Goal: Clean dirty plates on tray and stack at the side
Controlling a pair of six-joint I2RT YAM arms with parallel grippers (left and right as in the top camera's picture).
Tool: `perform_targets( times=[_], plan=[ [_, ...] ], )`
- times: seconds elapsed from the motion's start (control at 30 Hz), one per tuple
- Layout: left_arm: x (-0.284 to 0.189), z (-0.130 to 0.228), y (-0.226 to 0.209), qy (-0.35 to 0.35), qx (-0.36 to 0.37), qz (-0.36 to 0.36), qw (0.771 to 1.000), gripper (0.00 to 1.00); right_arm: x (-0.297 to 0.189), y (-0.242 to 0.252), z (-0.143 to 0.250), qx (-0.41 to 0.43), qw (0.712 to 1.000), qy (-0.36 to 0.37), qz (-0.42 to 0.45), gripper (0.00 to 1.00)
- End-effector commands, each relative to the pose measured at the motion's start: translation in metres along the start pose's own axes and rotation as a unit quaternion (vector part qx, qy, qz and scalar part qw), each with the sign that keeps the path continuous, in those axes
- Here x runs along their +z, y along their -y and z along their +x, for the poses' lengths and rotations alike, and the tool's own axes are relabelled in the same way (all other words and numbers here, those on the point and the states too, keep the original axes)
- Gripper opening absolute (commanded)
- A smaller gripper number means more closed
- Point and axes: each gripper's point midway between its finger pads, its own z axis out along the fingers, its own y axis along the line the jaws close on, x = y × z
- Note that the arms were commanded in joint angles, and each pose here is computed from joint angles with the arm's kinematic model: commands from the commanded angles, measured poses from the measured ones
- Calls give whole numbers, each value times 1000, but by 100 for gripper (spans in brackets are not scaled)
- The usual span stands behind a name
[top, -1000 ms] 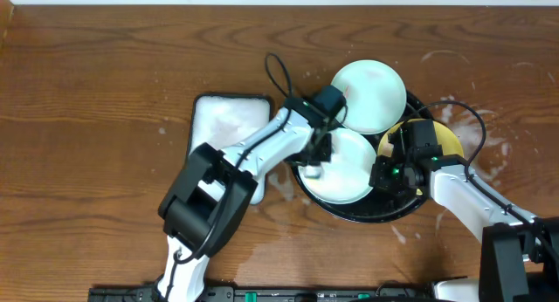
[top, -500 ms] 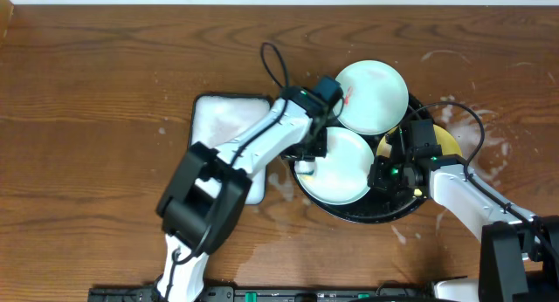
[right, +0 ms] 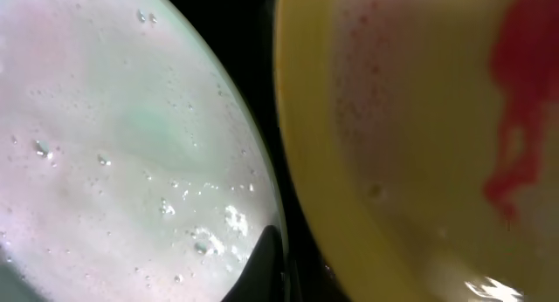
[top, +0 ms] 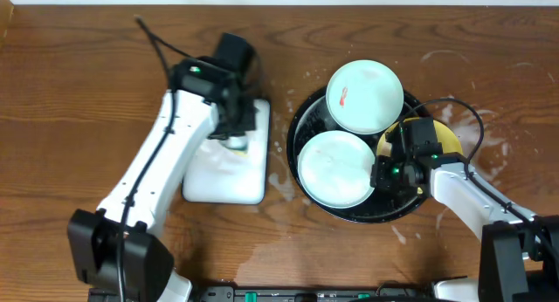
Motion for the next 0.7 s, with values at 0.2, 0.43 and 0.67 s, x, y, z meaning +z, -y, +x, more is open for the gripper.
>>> perform_targets(
  times=[0.2, 0.43, 0.67],
  plan=[
    [74, 27, -39, -54, -33, -7, 998, 22, -26, -8, -27, -36, 999, -3, 32, 1],
    [58, 17, -28, -41, -46, 47, 997, 53, -50, -19, -46, -67, 996, 11, 65, 1],
    [12, 12, -28, 12, -50, 89, 995, 61, -82, -31, -69, -96, 987, 54, 116, 1]
  ],
)
